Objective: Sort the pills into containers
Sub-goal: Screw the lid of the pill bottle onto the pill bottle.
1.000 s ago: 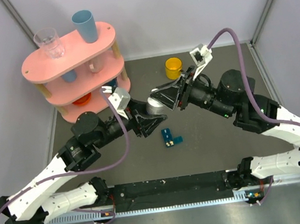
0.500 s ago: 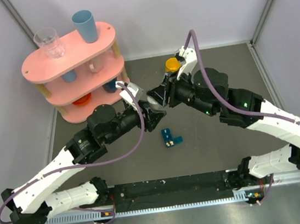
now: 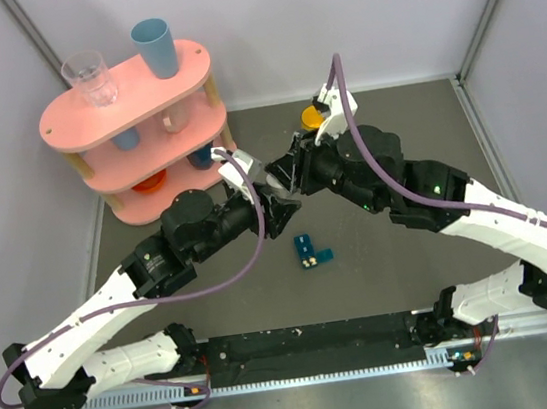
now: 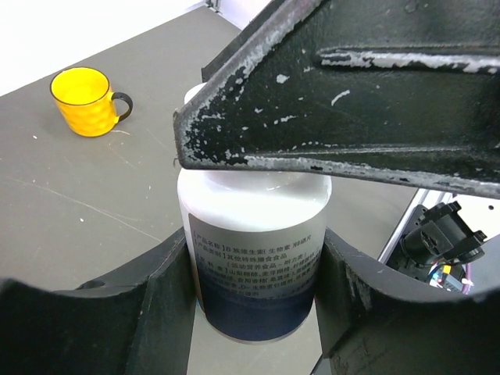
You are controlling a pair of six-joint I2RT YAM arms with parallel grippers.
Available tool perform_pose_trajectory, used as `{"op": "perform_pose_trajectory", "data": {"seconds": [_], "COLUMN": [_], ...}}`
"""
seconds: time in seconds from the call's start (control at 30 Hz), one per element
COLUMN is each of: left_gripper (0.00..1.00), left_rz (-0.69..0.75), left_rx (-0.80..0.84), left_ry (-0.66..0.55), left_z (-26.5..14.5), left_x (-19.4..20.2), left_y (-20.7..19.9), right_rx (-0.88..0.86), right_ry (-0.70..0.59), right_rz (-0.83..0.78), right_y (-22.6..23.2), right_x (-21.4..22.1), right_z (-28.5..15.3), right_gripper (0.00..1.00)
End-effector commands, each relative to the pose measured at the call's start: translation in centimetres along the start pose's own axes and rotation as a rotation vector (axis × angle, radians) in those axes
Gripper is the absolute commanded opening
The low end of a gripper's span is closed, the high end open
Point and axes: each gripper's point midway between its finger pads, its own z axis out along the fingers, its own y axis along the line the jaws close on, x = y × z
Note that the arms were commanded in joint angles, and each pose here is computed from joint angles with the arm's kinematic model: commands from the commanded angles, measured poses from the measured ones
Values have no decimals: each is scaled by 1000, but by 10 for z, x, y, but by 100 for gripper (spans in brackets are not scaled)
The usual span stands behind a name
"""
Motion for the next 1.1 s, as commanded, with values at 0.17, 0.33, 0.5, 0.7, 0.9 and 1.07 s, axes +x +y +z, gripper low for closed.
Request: {"op": "perform_pose_trajectory", "data": {"seconds": [0.17, 0.33, 0.5, 0.7, 0.9, 1.07], "left_gripper": [0, 0, 0, 0, 0, 0], "left_rz": [-62, -65, -74, -81, -86, -87], "left_rx": [53, 72, 99, 120, 129, 141], "left_ry": [-461, -455, -450, -456, -460, -472], "left_z": [-28, -27, -26, -26, -26, -29], "left_x": [-131, -127, -123, -119, -116, -117], "left_y": [-16, -19, -23, -26, -27, -28], "right_rx": [-3, -1, -9, -15, -19, -19], "right_ry": [253, 247, 241, 233, 226, 223], "right_rz": [-106, -113, -120, -129, -130, -136], "right_y": [2, 1, 2, 3, 5, 4], "right_x": [72, 71, 68, 65, 63, 62], "right_z": [-6, -6, -9, -11, -12, -13], "right_gripper": [6, 19, 24, 29, 33, 35]}}
